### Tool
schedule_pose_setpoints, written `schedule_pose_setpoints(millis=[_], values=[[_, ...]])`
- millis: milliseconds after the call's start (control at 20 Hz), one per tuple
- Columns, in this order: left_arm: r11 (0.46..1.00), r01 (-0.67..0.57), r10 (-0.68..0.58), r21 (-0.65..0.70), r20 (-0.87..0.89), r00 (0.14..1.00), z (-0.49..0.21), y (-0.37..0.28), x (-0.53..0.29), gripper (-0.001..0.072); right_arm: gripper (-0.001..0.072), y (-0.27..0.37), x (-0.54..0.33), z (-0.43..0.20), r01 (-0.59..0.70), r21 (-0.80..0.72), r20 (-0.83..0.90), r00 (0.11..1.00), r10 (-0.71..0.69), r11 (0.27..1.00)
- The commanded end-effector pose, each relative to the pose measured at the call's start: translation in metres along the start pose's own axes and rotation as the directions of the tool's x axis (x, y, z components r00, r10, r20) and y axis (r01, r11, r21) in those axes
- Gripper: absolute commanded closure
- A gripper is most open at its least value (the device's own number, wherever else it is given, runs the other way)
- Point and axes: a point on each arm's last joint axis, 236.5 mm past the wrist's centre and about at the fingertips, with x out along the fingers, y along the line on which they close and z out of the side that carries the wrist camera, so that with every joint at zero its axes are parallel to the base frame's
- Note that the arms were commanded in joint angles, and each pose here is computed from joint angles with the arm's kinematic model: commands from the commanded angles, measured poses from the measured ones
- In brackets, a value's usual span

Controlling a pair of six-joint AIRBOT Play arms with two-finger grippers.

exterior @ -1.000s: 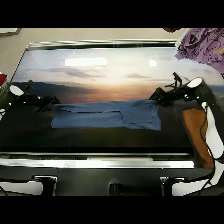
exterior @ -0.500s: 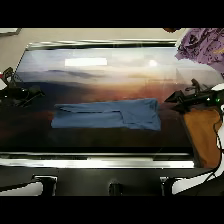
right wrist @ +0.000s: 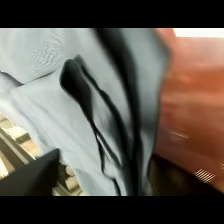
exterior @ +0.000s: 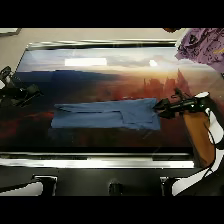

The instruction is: Fold the clothes and pants, and hang the long-sleeved shirts on hangers.

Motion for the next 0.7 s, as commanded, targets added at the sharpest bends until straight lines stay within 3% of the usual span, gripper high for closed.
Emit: schedule_pose_setpoints(millis=[0, 50, 150, 200, 250, 350, 400, 450, 650], values=[[1.0, 0.014, -0.014, -0.007, -0.001, 1.0, 0.0, -0.004, 0.0, 0.0032, 0.0292, 0.01, 0.026, -0.004, 0.028, -0.051, -0.028, 0.999, -0.03, 0.998], [1.0, 0.026, -0.026, -0.011, 0.0, 1.0, 0.0, -0.006, 0.0, 0.0032, 0.0455, 0.015, 0.031, -0.005, 0.033, -0.065, -0.034, 0.999, -0.035, 0.997], [0.997, 0.075, -0.075, -0.033, 0.005, 0.997, 0.001, -0.018, -0.001, 0.0033, 0.0689, 0.023, 0.029, -0.003, 0.04, -0.066, -0.018, 0.999, -0.041, 0.997], [0.994, 0.105, -0.104, -0.04, 0.015, 0.994, 0.003, -0.027, -0.001, 0.0037, 0.0691, 0.029, 0.023, -0.002, 0.047, -0.064, 0.0, 0.999, -0.047, 0.997], [0.991, 0.131, -0.131, -0.038, 0.022, 0.991, 0.003, -0.038, 0.0, 0.0093, 0.0692, 0.033, 0.013, 0.0, 0.072, -0.06, 0.019, 0.997, -0.071, 0.996], [0.981, 0.195, -0.195, -0.026, -0.006, 0.981, -0.008, -0.07, 0.009, 0.0473, 0.0692, 0.043, -0.013, 0.0, 0.153, -0.057, 0.069, 0.986, -0.149, 0.987], [0.972, 0.236, -0.236, -0.023, -0.04, 0.971, -0.019, -0.092, 0.017, 0.0618, 0.0692, 0.048, -0.028, -0.001, 0.196, -0.054, 0.099, 0.977, -0.19, 0.979], [0.96, 0.279, -0.28, -0.022, -0.084, 0.956, -0.035, -0.118, 0.027, 0.0689, 0.0692, 0.053, -0.045, -0.002, 0.25, -0.061, 0.133, 0.962, -0.24, 0.966], [0.901, 0.432, -0.427, -0.038, -0.245, 0.87, -0.116, -0.227, 0.07, 0.0692, 0.0692, 0.066, -0.111, -0.009, 0.434, -0.033, 0.265, 0.873, -0.411, 0.901]])
